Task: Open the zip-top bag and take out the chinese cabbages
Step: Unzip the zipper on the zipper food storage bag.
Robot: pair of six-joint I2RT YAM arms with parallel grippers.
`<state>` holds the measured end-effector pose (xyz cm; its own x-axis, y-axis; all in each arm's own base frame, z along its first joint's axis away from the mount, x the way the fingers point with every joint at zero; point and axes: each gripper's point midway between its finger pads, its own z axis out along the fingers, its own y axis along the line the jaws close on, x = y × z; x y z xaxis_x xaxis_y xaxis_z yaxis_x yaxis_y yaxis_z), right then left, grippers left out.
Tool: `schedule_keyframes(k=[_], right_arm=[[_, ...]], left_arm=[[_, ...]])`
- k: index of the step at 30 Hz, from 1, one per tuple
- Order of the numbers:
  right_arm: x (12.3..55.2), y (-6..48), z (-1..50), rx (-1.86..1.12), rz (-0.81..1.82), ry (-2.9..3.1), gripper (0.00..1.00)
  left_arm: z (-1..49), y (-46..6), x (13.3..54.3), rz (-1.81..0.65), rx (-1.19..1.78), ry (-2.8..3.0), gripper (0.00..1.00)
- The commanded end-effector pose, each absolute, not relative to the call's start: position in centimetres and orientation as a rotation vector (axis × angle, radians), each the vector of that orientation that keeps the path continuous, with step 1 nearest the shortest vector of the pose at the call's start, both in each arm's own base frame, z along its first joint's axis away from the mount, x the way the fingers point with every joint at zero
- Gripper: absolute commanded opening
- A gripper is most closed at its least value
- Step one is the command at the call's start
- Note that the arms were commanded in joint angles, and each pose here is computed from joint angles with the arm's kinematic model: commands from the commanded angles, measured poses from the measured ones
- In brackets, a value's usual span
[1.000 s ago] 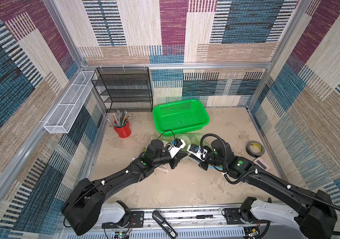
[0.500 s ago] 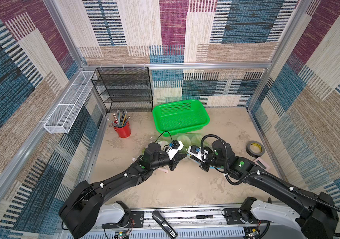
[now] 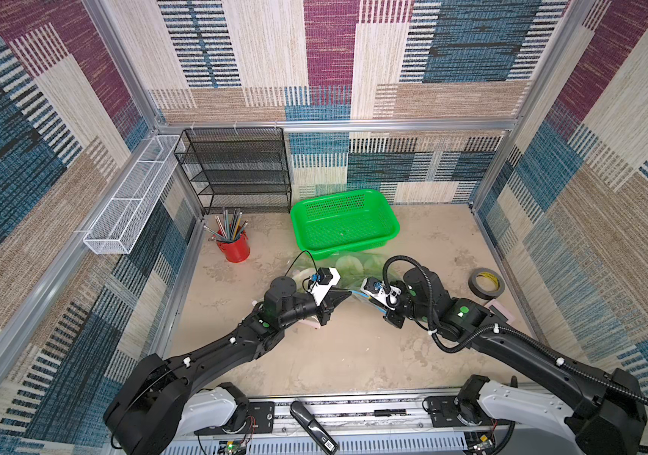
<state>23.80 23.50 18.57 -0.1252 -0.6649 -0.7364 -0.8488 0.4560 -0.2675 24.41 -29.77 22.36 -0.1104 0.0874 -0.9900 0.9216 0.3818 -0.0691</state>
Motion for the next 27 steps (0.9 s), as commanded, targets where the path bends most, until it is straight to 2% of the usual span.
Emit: schedule_keyframes(k=[1, 27], right_arm=[[23.7, 21.5, 17.5, -1.263, 0.182, 1.959, 0.09], [22.8, 15.1, 16.4, -1.302, -0.153, 2.151, 0.10]], left_arm=[[25.0, -29.4, 24.7, -0.934, 0.893, 1.411, 0.00], [23.8, -26.5, 28.1, -0.866, 0.691, 1.487, 0.00]])
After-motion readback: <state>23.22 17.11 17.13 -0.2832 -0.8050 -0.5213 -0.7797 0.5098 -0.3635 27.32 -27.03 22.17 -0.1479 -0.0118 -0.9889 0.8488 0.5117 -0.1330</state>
